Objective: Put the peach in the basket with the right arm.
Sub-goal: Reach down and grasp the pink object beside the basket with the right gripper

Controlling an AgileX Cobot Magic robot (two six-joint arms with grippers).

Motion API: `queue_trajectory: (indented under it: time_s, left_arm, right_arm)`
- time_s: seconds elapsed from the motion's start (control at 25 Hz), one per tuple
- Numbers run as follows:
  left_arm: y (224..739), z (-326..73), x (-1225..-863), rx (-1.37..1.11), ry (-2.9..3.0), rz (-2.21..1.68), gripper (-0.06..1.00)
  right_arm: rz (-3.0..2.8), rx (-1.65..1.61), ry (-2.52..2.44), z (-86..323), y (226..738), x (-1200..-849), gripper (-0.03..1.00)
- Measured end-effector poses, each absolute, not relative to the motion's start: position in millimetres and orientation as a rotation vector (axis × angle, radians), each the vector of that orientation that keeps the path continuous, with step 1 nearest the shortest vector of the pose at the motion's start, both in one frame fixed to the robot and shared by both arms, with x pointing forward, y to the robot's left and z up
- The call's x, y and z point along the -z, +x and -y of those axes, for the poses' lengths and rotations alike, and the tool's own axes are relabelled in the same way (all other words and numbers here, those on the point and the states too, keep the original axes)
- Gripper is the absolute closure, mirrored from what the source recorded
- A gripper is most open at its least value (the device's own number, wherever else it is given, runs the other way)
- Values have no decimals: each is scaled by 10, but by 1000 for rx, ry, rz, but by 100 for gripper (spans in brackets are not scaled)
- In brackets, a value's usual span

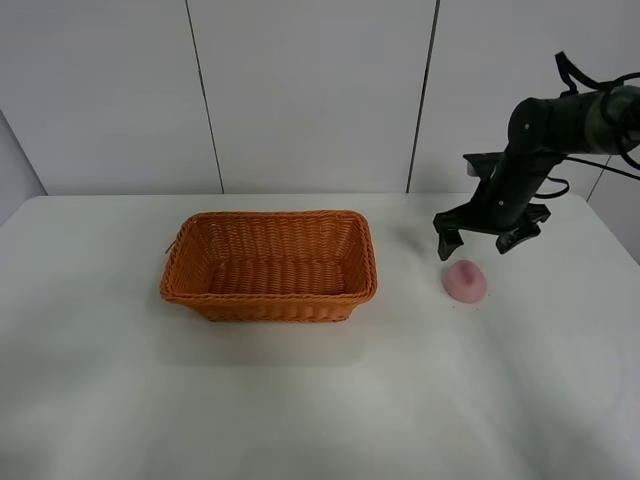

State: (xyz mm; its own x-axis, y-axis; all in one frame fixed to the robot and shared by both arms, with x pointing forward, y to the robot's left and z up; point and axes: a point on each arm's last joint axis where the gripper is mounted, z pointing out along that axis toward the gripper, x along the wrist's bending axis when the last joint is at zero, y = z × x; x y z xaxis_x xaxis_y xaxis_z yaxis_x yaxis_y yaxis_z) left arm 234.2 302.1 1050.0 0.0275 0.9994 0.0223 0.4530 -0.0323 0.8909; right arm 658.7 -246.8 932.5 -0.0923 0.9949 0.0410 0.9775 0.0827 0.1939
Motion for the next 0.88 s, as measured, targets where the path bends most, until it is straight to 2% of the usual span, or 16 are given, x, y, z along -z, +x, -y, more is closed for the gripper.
queue_trajectory:
  time_s: [0.32,0.64,0.72,0.8,0.88]
  left_arm:
    - [2342,-3022,-10500,-954,1580,-1516,-5]
    - [2342,-3022,-10500,-954,1580,-1516,-5]
    - [2342,-3022,-10500,-954,1580,-1516,-5]
    - [2342,-3022,-10500,-954,1580,-1516,-5]
    - [2342,-3022,-10500,-954,1580,-1516,-5]
  right_arm:
    - [-2264,-168,2087,2472,6617,-8935,27]
    - [-2268,-152,2099,2473,6611,-8901,30]
    - [-2271,-145,2102,2473,6605,-8900,37]
    - [-2278,-131,2107,2474,6594,-8899,50]
    - [-2283,-121,2110,2475,6587,-8899,69]
